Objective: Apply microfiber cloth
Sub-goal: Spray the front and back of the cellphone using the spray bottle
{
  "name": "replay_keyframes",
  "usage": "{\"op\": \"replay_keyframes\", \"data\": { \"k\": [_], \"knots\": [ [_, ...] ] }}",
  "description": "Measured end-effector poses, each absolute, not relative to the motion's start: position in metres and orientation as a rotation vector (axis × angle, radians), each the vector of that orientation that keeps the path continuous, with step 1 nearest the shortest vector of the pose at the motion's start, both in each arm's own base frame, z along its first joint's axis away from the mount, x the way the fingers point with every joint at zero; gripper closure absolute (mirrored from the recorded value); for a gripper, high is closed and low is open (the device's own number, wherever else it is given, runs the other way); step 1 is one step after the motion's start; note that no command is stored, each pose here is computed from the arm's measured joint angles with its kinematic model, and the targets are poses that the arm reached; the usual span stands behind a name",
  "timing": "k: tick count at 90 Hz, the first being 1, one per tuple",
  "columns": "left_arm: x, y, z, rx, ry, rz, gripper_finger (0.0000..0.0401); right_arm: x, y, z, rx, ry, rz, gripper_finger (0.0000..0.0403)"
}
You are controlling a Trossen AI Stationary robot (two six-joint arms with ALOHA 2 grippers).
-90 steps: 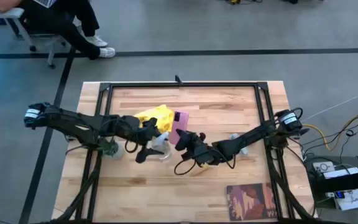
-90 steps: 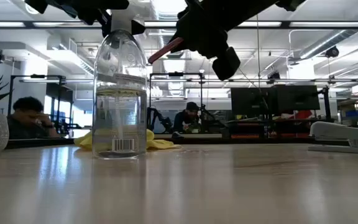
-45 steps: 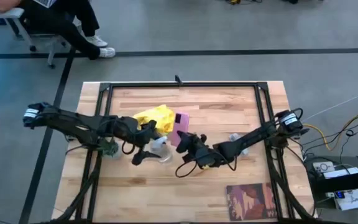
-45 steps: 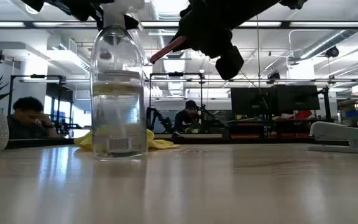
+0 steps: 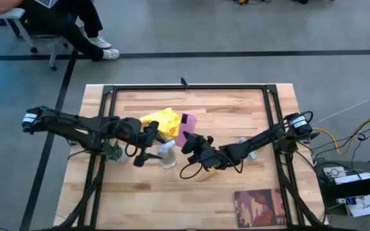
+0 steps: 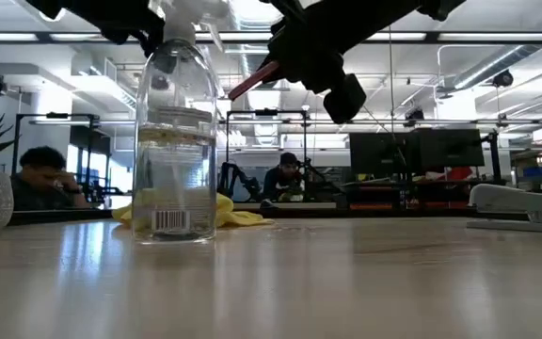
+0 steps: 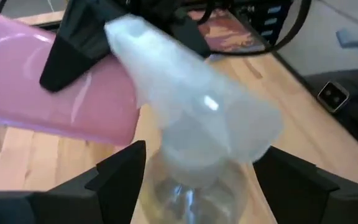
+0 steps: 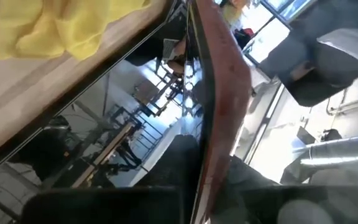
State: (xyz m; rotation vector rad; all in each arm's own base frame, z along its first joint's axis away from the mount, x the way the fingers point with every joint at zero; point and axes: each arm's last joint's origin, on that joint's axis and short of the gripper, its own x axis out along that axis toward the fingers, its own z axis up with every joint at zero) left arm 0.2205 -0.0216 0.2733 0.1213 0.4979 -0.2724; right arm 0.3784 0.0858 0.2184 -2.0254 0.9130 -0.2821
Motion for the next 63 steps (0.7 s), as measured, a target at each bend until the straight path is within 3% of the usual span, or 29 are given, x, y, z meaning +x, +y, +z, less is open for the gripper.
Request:
{"op": "replay_keyframes", "data": {
  "k": [63],
  "knots": [
    [0.199,0.005,0.272,0.26,0.641,0.035,0.0138,0.379,0.083,0.218,-2.013,0.919,-0.289,0.04]
  ]
}}
